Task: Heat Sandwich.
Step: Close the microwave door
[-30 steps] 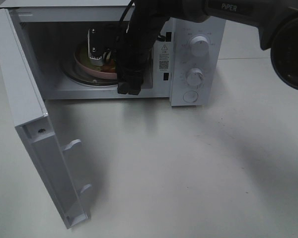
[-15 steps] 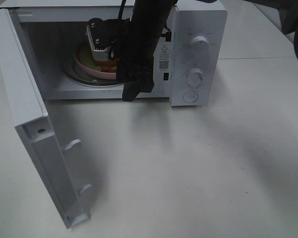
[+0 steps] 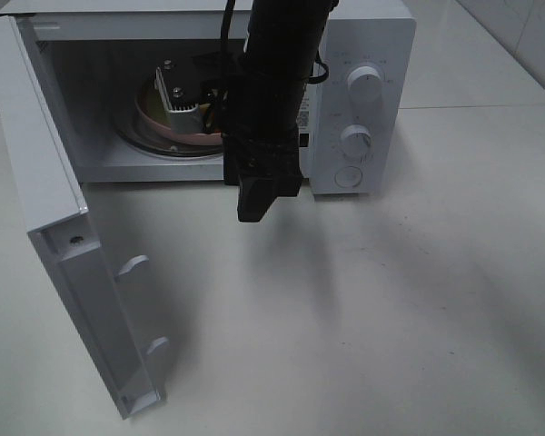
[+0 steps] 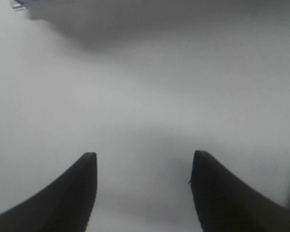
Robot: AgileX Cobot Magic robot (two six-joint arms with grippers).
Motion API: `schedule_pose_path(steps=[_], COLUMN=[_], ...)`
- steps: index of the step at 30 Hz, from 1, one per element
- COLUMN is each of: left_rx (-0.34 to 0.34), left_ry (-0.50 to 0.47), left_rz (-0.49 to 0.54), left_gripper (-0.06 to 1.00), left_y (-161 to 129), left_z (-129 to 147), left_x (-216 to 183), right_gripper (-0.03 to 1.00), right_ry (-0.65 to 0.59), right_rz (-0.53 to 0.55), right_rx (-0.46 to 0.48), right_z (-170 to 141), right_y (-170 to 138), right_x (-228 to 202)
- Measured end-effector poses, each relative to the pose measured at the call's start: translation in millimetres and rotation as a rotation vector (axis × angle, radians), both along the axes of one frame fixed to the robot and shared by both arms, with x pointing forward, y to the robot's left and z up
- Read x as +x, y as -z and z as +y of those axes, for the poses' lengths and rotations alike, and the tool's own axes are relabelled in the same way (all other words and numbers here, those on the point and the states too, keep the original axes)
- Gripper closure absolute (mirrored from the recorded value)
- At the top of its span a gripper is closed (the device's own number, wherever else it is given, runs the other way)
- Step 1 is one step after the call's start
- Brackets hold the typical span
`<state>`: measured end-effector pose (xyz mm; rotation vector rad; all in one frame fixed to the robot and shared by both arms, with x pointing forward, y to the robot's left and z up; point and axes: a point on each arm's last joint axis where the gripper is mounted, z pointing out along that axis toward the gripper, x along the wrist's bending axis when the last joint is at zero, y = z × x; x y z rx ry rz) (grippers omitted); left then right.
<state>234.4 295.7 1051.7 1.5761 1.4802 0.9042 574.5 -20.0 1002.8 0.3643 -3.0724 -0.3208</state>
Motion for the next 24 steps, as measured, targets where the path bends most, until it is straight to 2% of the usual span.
schedule_pose_path(steps=[8, 18, 23, 24], left_rx=[0.0, 0.0, 0.0, 0.0], left_ry=[0.0, 0.0, 0.0, 0.0], left_rz=[0.0, 0.0, 0.0, 0.0], left_gripper=[0.24, 0.24, 0.24, 0.24], left_y=[0, 0, 0, 0], left_z=[0, 0, 0, 0], left_x=[0, 0, 0, 0], right_gripper=[0.39, 0.39, 0.39, 0.39], right_ry=[0.231, 0.403, 0.526, 0.601], right_rz=[0.028, 0.069, 0.085, 0.091], right_rx=[-0.103, -0.133, -0.134, -0.13], right_z=[-30, -63, -79, -87], right_y=[-11, -28, -34, -37], right_x=[-29, -72, -88, -89])
